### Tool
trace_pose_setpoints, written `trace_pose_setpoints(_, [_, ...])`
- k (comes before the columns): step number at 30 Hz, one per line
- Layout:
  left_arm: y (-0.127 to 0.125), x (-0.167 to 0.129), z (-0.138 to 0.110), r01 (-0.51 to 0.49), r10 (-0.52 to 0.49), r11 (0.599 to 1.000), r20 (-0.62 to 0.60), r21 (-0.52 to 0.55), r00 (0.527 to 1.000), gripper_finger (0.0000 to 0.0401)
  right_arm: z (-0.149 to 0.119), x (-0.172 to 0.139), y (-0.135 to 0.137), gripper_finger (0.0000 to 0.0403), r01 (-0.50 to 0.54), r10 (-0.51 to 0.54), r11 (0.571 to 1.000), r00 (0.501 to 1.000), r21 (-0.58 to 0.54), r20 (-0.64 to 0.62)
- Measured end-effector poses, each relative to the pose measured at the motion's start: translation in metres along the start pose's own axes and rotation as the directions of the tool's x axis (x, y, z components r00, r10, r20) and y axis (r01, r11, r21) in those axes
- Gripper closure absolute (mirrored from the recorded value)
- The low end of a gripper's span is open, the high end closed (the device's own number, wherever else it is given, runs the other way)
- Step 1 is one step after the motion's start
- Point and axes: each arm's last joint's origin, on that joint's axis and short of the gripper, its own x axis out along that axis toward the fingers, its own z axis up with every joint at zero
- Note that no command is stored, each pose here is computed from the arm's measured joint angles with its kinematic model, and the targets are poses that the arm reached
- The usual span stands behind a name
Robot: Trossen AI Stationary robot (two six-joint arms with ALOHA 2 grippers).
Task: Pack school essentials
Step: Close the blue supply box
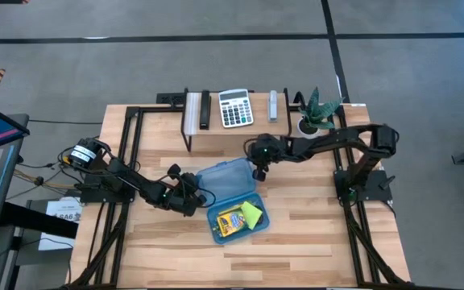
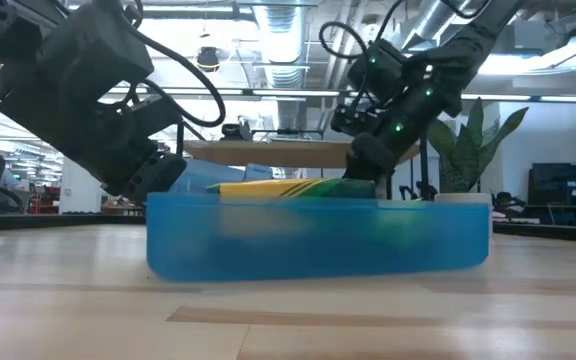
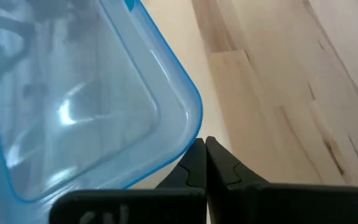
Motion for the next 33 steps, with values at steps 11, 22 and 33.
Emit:
trace_pose_setpoints(11, [0.002,-0.015,0.01,-0.005,0.007,1.0,0.068,-0.027,0.998,0.0401,0.013,-0.015,0.015,0.0395,-0.038,0.041,0.998,0.997,-0.045,0.069])
trace_pose_setpoints(22, [0.002,-0.029,0.021,0.045,-0.04,0.998,0.112,-0.048,0.993,0.0401,0.016,-0.018,0.034,0.0395,-0.105,0.111,0.992,0.99,-0.075,0.087])
trace_pose_setpoints(33, [-0.001,-0.029,0.025,0.078,-0.074,0.997,0.126,-0.027,0.989,0.0401,0.016,-0.018,0.038,0.0395,-0.19,0.197,0.979,0.976,-0.075,0.092])
